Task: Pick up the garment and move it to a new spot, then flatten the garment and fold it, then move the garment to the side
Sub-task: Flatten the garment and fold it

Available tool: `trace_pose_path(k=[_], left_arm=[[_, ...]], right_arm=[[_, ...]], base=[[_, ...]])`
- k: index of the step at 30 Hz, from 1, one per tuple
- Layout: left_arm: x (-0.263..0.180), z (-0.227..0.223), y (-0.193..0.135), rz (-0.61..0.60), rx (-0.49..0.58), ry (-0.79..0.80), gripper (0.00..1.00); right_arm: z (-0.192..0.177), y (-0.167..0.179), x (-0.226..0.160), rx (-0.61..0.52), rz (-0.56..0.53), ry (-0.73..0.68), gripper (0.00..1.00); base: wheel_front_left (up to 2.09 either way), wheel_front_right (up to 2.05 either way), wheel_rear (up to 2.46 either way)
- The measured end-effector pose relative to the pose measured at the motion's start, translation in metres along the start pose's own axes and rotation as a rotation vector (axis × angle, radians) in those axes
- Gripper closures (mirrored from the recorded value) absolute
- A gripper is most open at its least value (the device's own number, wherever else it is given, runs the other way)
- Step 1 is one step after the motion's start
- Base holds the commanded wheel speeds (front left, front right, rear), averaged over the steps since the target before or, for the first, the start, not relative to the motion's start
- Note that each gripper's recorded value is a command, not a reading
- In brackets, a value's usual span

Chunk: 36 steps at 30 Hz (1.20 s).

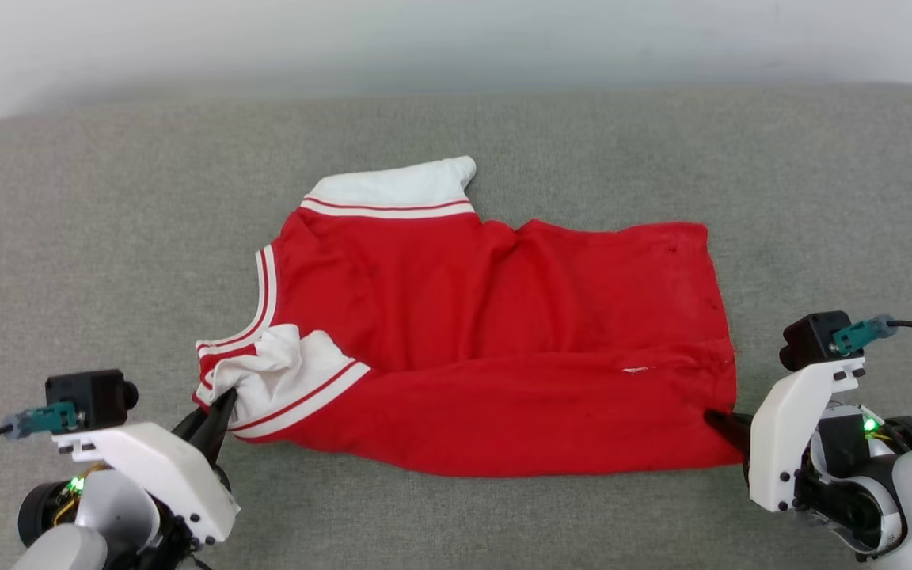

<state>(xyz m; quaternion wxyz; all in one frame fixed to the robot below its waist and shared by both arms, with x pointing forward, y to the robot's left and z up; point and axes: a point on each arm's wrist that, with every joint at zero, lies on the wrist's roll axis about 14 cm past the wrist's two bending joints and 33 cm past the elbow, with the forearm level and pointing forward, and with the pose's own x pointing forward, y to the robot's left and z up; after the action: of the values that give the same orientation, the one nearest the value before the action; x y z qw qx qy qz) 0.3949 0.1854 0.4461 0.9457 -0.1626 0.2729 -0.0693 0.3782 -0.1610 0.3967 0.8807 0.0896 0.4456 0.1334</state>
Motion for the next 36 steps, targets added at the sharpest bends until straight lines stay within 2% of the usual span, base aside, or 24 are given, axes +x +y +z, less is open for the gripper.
trace_pose_path(k=[2,7,14,15,16,17,19,23,29,36], left_arm=[[-0.016,-0.001,-0.001,0.01,0.011,-0.019,1.0],[-0.039,-0.009,0.005,0.043,0.005,-0.016,1.0],[-0.053,-0.057,0.005,0.061,-0.082,0.11,1.0],[-0.053,-0.063,0.004,0.058,-0.098,0.126,0.85],[-0.051,-0.072,0.003,0.057,-0.131,0.147,0.28],[-0.051,-0.072,0.003,0.057,-0.131,0.147,0.0],[-0.048,-0.077,0.005,0.067,-0.136,0.154,0.0],[-0.037,-0.056,0.005,0.066,-0.101,0.057,0.0],[-0.022,0.001,-0.005,0.04,0.014,-0.149,0.0],[0.009,0.075,-0.031,-0.023,0.117,-0.334,0.0]], right_arm=[[0.007,0.001,-0.016,-0.023,-0.005,-0.038,1.0],[-0.005,0.002,-0.035,-0.024,-0.011,-0.035,1.0],[-0.037,-0.001,-0.046,0.021,-0.018,0.014,1.0],[-0.042,-0.001,-0.044,0.032,-0.016,0.017,0.69],[-0.046,-0.002,-0.042,0.044,-0.018,0.007,0.0],[-0.046,-0.002,-0.042,0.044,-0.018,0.007,0.0],[-0.046,-0.002,-0.039,0.047,-0.018,-0.021,0.0],[-0.023,-0.005,-0.044,0.015,-0.045,-0.194,0.0],[0.023,-0.018,-0.07,-0.019,-0.127,-0.526,0.0],[0.077,-0.014,-0.09,-0.077,-0.156,-0.79,0.0]], base=[[0.0,0.0,0.0],[0.0,0.0,0.0],[0.0,0.0,0.0],[0.0,0.0,0.0],[0.0,0.0,0.0],[0.0,0.0,0.0],[0.0,0.0,0.0],[0.0,0.0,0.0],[0.0,0.0,0.0],[0.0,0.0,0.0]])
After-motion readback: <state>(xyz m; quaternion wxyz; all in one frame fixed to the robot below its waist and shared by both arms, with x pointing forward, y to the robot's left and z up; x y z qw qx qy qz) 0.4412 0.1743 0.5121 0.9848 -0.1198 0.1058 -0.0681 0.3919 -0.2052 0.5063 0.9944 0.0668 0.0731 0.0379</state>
